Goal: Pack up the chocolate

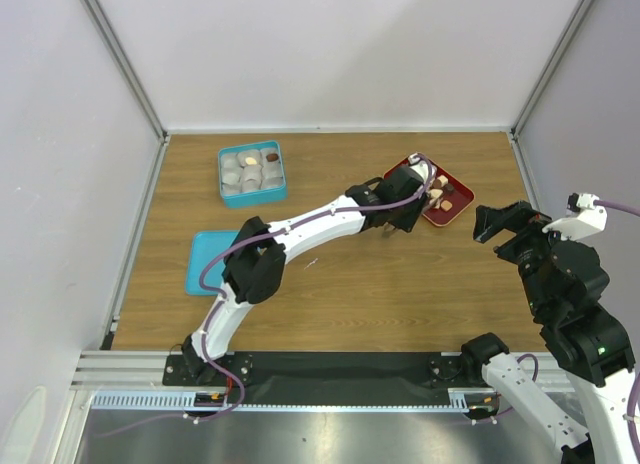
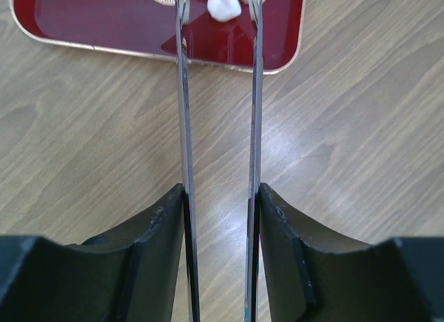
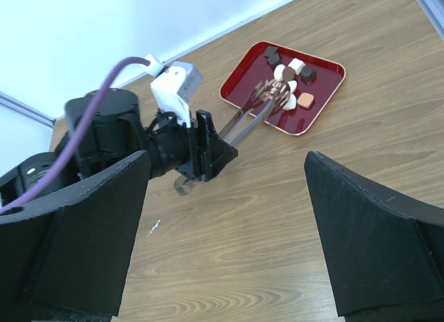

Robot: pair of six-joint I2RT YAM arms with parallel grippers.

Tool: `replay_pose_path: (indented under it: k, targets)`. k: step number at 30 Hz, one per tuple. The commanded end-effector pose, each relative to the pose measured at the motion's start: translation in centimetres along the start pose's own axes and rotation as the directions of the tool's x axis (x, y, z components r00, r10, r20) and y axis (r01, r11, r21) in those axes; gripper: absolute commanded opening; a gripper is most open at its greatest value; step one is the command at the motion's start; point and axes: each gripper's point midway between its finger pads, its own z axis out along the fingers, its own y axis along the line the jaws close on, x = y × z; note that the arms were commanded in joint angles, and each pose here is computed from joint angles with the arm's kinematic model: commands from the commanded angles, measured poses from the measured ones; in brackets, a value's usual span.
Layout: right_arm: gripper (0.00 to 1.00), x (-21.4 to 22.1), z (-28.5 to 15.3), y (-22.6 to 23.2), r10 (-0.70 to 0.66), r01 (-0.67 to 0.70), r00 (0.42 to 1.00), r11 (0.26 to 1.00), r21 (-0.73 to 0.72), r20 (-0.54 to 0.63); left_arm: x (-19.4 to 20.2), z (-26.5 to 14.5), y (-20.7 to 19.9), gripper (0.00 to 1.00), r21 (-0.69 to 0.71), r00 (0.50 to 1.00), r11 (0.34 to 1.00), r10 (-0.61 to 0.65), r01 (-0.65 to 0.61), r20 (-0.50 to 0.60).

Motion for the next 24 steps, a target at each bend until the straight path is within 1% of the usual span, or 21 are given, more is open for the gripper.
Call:
replay_pose_path:
  k: [1, 13, 22, 24]
  targets:
    - [1.0, -1.3, -0.5, 0.0, 0.001, -0.001, 0.999, 1.0, 0.0, 0.036, -1.4, 0.3, -0.4, 0.49, 0.011, 0.999, 1.0, -0.004, 0.004, 0.036]
    - [0.99, -1.2, -0.3, -0.1, -0.001, 0.0, 0.999, 1.0, 0.008, 0.038, 0.4, 2.3, -0.8, 0.49, 0.041, 1.0, 0.999, 0.007, -0.007, -0.005]
    - [1.0, -1.2, -0.4, -0.3, -0.004, 0.004, 0.999, 1.0, 0.017, 0.038, 0.4, 3.5, -0.7, 0.49, 0.042, 1.0, 0.999, -0.01, 0.011, -0.013]
    - [1.0, -1.1, -0.3, -0.4, -0.007, 0.006, 0.999, 1.0, 0.023, 0.038, 0.4, 3.6, -0.6, 0.48, 0.04, 1.0, 0.999, -0.013, 0.013, -0.015]
